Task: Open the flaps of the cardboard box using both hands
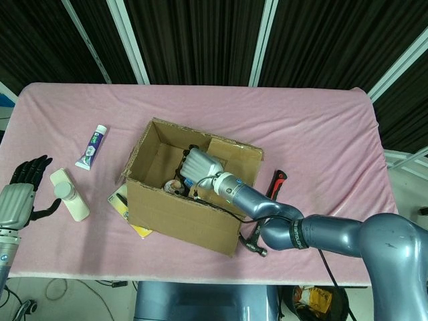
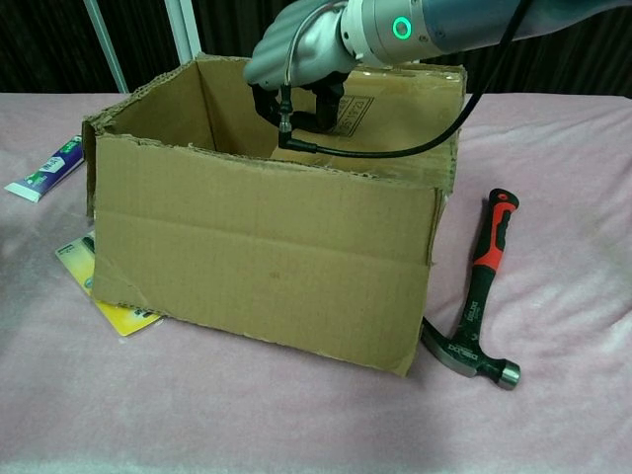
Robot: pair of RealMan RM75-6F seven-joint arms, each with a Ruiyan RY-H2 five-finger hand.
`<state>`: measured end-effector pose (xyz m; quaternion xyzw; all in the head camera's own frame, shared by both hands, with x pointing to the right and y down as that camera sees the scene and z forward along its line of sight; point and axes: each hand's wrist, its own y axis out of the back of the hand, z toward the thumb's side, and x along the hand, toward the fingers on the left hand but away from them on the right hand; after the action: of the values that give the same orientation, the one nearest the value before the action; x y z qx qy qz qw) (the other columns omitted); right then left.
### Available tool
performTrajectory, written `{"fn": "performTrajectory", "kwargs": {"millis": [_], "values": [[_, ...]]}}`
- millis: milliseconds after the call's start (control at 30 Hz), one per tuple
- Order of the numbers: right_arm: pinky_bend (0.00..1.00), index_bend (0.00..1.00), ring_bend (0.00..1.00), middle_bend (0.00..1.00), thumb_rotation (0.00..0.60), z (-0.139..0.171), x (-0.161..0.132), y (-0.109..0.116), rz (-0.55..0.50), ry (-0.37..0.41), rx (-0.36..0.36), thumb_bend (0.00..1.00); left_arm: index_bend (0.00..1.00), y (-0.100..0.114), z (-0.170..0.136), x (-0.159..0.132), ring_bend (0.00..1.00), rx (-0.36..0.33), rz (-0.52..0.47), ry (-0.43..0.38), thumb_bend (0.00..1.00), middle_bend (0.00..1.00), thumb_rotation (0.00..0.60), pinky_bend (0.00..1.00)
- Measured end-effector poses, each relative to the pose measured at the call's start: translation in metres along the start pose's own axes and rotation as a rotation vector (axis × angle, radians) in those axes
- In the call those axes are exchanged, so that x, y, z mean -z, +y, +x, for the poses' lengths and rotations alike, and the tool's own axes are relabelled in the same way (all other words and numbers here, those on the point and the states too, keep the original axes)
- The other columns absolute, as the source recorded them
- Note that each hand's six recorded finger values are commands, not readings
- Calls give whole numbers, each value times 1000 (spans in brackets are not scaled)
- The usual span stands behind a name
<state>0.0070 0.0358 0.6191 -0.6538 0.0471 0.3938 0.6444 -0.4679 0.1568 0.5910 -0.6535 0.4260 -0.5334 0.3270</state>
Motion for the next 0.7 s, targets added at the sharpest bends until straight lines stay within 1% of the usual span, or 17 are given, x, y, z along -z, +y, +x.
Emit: {"fn": "performTrajectory", "kwargs": {"millis": [300,567,700], "values": [[282,638,220,389,600,19,8,16,50,-14,17,662,15,2,-1,-2,0,-5,-10,-9,284,30,600,29],[265,637,201,379,600,42,18,39,90,-36,52,661,16,3,-1,-3,0,-11,-17,-18,285,29,600,29],[259,637,193,371,600,55,24,49,104,-50,62,640,15,4,-1,-2,0,-14,-16,-19,284,29,600,29]]}}
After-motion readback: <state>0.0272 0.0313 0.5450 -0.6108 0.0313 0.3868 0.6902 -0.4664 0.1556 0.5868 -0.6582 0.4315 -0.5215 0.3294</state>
